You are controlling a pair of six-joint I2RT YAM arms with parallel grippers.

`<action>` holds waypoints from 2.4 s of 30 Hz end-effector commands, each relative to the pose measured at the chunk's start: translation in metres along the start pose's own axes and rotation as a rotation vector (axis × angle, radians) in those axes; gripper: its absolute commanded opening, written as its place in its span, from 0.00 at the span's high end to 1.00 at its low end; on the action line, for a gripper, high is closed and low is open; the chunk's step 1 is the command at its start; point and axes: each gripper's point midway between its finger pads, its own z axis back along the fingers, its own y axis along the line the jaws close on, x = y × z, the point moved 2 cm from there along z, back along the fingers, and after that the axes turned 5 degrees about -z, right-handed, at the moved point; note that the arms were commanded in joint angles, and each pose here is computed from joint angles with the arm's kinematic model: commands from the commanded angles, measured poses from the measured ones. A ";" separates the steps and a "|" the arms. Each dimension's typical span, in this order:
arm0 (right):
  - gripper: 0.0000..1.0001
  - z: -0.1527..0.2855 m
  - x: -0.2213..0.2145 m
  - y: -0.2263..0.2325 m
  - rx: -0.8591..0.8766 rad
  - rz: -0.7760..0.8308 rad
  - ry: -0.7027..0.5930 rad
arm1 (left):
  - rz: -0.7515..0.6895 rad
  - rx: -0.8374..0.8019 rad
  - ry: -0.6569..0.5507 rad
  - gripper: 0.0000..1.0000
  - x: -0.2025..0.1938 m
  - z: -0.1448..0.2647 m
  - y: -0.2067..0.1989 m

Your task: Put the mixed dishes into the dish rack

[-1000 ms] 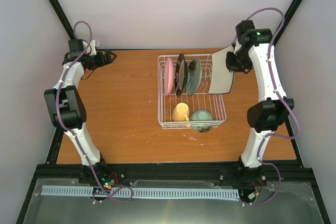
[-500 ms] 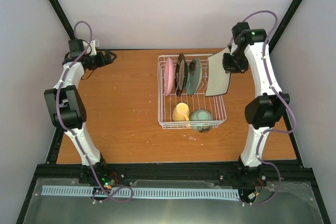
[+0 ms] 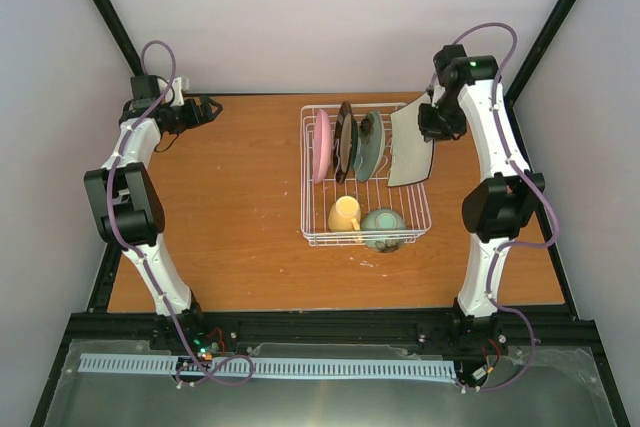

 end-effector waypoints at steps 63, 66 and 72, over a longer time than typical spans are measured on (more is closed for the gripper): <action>0.50 0.042 0.061 -0.003 -0.108 -0.081 -0.453 | -0.003 -0.007 -0.064 0.00 0.020 0.009 -0.004; 0.50 0.062 0.061 -0.013 -0.143 -0.117 -0.551 | -0.001 -0.026 -0.093 0.00 0.025 0.015 -0.011; 0.45 0.101 0.043 -0.032 -0.172 -0.197 -0.732 | 0.011 -0.094 -0.154 0.00 0.033 0.021 -0.024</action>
